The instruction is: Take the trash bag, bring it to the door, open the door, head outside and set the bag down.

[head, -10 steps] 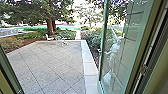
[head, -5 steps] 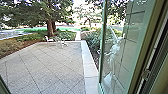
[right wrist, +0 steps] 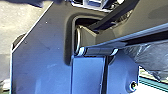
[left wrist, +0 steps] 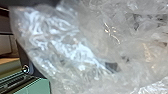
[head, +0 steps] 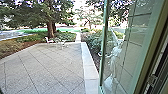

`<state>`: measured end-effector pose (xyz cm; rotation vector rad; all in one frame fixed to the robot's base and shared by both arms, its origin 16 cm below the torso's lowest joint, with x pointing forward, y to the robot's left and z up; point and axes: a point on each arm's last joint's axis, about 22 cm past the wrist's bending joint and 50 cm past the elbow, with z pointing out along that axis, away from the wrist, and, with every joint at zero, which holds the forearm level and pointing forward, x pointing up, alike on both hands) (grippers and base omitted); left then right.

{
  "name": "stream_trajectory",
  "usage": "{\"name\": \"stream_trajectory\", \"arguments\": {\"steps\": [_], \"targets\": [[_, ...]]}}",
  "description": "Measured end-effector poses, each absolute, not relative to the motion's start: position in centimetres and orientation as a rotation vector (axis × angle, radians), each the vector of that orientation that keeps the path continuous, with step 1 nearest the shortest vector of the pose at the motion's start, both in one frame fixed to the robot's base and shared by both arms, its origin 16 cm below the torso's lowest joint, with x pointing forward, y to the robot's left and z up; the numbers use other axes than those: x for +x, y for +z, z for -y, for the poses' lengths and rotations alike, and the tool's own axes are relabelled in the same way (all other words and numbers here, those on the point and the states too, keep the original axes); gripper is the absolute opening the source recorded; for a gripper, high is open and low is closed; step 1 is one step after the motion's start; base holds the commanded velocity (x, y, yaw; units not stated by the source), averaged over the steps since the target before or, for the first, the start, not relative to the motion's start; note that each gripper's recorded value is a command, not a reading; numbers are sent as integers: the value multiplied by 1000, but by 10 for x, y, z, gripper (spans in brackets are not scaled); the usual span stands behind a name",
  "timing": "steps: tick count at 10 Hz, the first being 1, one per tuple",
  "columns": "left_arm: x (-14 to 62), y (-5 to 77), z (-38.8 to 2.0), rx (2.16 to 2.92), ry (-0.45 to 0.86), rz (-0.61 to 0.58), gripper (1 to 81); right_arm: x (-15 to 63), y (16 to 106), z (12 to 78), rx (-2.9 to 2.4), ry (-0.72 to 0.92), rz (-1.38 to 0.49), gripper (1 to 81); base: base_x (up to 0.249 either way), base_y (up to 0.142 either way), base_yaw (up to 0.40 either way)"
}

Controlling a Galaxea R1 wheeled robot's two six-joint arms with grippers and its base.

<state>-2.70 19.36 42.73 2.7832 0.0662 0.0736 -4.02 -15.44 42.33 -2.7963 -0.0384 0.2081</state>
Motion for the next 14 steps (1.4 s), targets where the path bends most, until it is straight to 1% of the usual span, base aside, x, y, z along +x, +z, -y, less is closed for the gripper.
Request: {"name": "stream_trajectory", "arguments": {"steps": [1, 2, 3, 5, 7, 8, 11, 12, 13, 14], "targets": [[-28, 429, -182, 2767, 69, -68, 10, -44, 422, 161, -2806, 212, 38, 811, 109, 0, 0], [-19, 429, -178, 2762, 79, -67, 10, -36, 423, 151, -2794, 199, 41, 811, 98, 0, 0], [-15, 429, -179, 2761, 90, -65, 10, -31, 424, 145, -2787, 183, 43, 811, 96, 0, 0], [-30, 428, -189, 2776, 64, -68, 10, -40, 424, 146, -2786, 201, 44, 811, 96, 0, 0], [-24, 429, -182, 2766, 79, -67, 10, -36, 424, 148, -2790, 186, 43, 811, 96, 0, 0], [-28, 428, -185, 2770, 72, -68, 10, -41, 424, 145, -2786, 197, 40, 811, 96, 0, 0], [-22, 427, -195, 2783, 88, -65, 10, -39, 424, 143, -2784, 186, 22, 811, 96, 84, 0], [-31, 428, -184, 2770, 60, -67, 10, -40, 423, 158, -2801, 200, 42, 811, 92, 77, 0], [-19, 429, -180, 2763, 74, -65, 10, -27, 423, 156, -2802, 182, 43, 811, 92, 72, 0], [0, 428, -186, 2770, 115, -63, 10, -14, 424, 143, -2786, 150, 47, 811, 89, 0, 0]]}}
